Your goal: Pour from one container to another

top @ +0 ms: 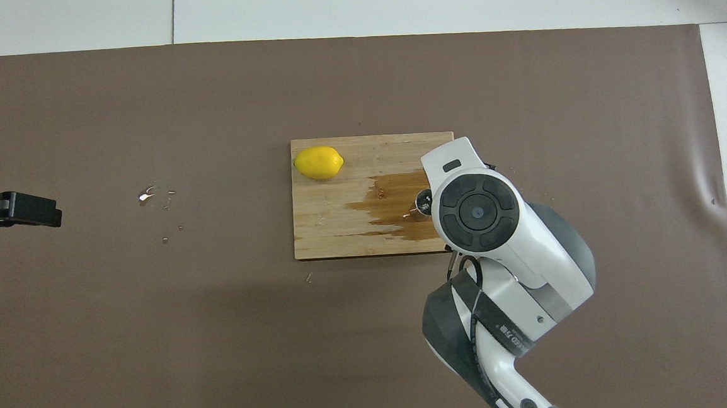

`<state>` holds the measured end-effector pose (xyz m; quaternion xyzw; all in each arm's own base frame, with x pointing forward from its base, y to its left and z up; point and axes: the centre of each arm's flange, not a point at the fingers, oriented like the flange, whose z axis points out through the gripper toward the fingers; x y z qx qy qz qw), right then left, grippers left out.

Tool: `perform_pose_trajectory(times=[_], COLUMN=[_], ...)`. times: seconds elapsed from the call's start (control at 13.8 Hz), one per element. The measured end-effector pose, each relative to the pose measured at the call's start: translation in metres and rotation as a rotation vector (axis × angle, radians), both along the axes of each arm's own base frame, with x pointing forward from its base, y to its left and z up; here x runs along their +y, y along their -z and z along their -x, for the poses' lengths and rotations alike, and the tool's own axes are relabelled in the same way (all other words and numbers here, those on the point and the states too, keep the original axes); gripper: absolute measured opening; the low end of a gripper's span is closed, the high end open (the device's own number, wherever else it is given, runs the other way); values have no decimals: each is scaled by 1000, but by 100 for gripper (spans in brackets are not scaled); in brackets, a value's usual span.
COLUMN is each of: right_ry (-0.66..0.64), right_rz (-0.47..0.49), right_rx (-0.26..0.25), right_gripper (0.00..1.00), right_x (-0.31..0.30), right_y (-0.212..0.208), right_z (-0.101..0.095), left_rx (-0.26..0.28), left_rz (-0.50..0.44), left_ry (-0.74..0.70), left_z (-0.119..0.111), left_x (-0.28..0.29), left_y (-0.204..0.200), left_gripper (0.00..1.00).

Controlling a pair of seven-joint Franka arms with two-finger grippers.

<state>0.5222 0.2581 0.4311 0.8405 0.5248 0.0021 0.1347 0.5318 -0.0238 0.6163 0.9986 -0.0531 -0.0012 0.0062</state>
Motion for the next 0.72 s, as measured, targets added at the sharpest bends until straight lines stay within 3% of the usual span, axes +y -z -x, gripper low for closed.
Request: perform_pose_trajectory(times=[0.14, 0.43, 0.72], right_ry=[7, -3, -99], right_rz=[-30, -117, -178], right_rx=[-10, 24, 42], right_gripper=[50, 50, 50], right_x=[0, -25, -32], right_y=[-1, 0, -2], right_z=[-3, -16, -22], left_rx=[0, 0, 0], left_rz=[0, 0, 0], left_ry=[0, 0, 0], left_z=[0, 0, 0], left_x=[0, 0, 0], left_y=[0, 0, 0], left_gripper=[100, 100, 100])
